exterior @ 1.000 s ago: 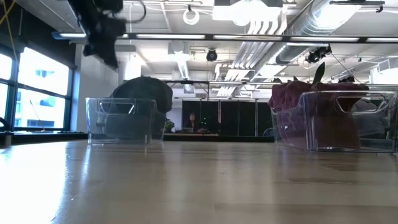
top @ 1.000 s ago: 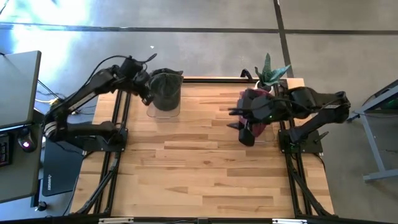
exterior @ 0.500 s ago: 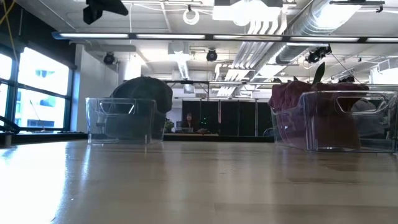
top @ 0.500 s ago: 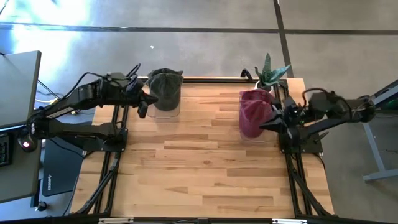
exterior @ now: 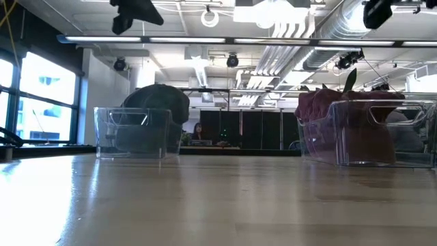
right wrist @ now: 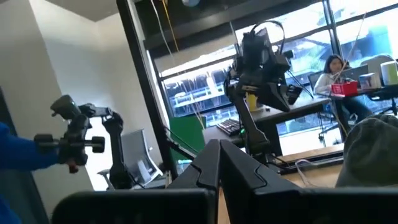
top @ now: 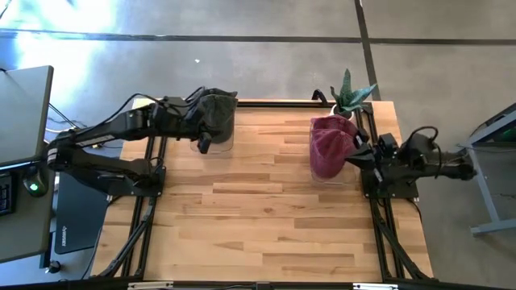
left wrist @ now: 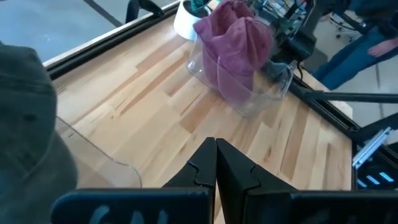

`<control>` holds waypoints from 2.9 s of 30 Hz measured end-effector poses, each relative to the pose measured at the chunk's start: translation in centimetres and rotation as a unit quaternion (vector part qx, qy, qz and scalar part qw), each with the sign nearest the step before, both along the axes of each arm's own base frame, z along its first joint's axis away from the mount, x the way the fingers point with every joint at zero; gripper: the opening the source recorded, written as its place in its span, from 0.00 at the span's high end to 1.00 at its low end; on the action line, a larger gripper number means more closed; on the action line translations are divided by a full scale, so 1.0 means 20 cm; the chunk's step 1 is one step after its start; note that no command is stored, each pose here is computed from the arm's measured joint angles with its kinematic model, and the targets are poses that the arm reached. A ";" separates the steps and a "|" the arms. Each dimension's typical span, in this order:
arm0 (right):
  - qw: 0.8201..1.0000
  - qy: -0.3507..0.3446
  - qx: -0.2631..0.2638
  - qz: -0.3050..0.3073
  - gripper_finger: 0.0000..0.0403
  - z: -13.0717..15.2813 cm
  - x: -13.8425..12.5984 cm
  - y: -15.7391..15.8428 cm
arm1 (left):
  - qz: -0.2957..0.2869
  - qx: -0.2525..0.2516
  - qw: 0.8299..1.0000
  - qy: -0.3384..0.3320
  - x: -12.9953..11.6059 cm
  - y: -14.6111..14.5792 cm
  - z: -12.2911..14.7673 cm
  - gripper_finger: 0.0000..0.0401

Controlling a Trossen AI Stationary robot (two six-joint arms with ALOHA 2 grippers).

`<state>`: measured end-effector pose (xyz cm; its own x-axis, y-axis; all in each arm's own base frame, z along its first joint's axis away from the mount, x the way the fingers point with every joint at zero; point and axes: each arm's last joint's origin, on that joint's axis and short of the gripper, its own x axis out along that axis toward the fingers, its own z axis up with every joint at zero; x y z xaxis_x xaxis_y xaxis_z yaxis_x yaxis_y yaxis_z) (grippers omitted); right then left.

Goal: Pick & Place hat
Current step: Return to Home Position

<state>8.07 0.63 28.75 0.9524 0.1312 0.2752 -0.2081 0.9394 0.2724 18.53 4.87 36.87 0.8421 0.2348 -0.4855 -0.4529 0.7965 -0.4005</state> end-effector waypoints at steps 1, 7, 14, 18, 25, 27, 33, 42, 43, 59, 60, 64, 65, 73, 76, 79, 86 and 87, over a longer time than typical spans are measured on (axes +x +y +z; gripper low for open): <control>1.000 -0.001 -0.002 -0.001 0.99 -0.04 0.00 0.00 | 0.000 -0.001 1.000 0.000 0.02 0.01 -0.01 1.00; 1.000 0.002 -0.008 -0.004 0.99 -0.20 0.00 -0.01 | -0.005 -0.001 0.999 -0.046 0.11 0.03 0.01 1.00; 1.000 -0.007 0.000 -0.024 1.00 -0.41 0.05 -0.02 | -0.008 -0.002 0.997 -0.071 0.14 0.03 0.02 1.00; 0.999 -0.006 0.002 -0.043 1.00 -0.47 0.06 -0.03 | -0.005 -0.009 0.997 -0.070 0.13 0.03 0.02 1.00; 0.997 0.037 -0.010 -0.063 1.00 -0.51 0.07 -0.03 | -0.061 0.013 0.996 -0.066 0.12 0.02 0.03 1.00; 0.995 0.068 0.005 -0.070 1.00 -0.54 0.08 -0.04 | -0.079 0.029 0.995 -0.062 0.13 0.01 0.03 1.00; 0.986 0.126 0.095 -0.062 0.99 -0.59 0.08 -0.04 | -0.103 0.074 0.991 -0.043 0.06 0.00 0.00 1.00; 0.983 0.128 0.133 -0.019 0.99 -0.58 0.08 -0.03 | -0.078 0.076 0.990 -0.085 -0.20 -0.07 -0.20 1.00; 0.983 0.131 0.124 -0.017 0.99 -0.59 0.08 -0.03 | -0.074 0.072 0.990 -0.095 -0.23 -0.07 -0.20 1.00; 0.980 0.162 -0.054 -0.100 0.97 -0.63 0.11 -0.04 | -0.085 0.085 0.987 -0.106 -0.50 -0.15 -0.24 1.00; 0.980 0.163 -0.060 -0.100 0.97 -0.63 0.11 -0.04 | -0.090 0.093 0.986 -0.102 -0.51 -0.15 -0.24 1.00; 0.980 0.163 -0.062 -0.100 0.97 -0.63 0.11 -0.04 | -0.128 0.153 0.975 -0.102 -0.53 -0.16 -0.24 1.00; 0.980 0.163 -0.062 -0.100 0.98 -0.63 0.11 -0.04 | -0.137 0.172 0.970 -0.101 -0.54 -0.16 -0.23 1.00; 0.979 0.163 -0.064 -0.100 0.99 -0.63 0.11 -0.04 | -0.152 0.261 0.948 -0.099 -0.58 -0.17 -0.30 1.00; 0.979 0.163 -0.063 -0.100 0.98 -0.63 0.11 -0.04 | -0.129 0.248 0.952 -0.123 -0.58 -0.17 -0.43 1.00; 0.979 0.163 -0.063 -0.101 0.98 -0.63 0.11 -0.04 | -0.093 0.234 0.948 -0.197 -0.56 -0.16 -0.52 1.00; 0.979 0.163 -0.062 -0.101 0.99 -0.63 0.11 -0.04 | -0.078 0.227 0.925 -0.295 -0.49 -0.14 -0.67 1.00; 0.979 0.163 -0.062 -0.101 0.99 -0.63 0.11 -0.04 | -0.080 0.225 0.927 -0.288 -0.49 -0.14 -0.69 1.00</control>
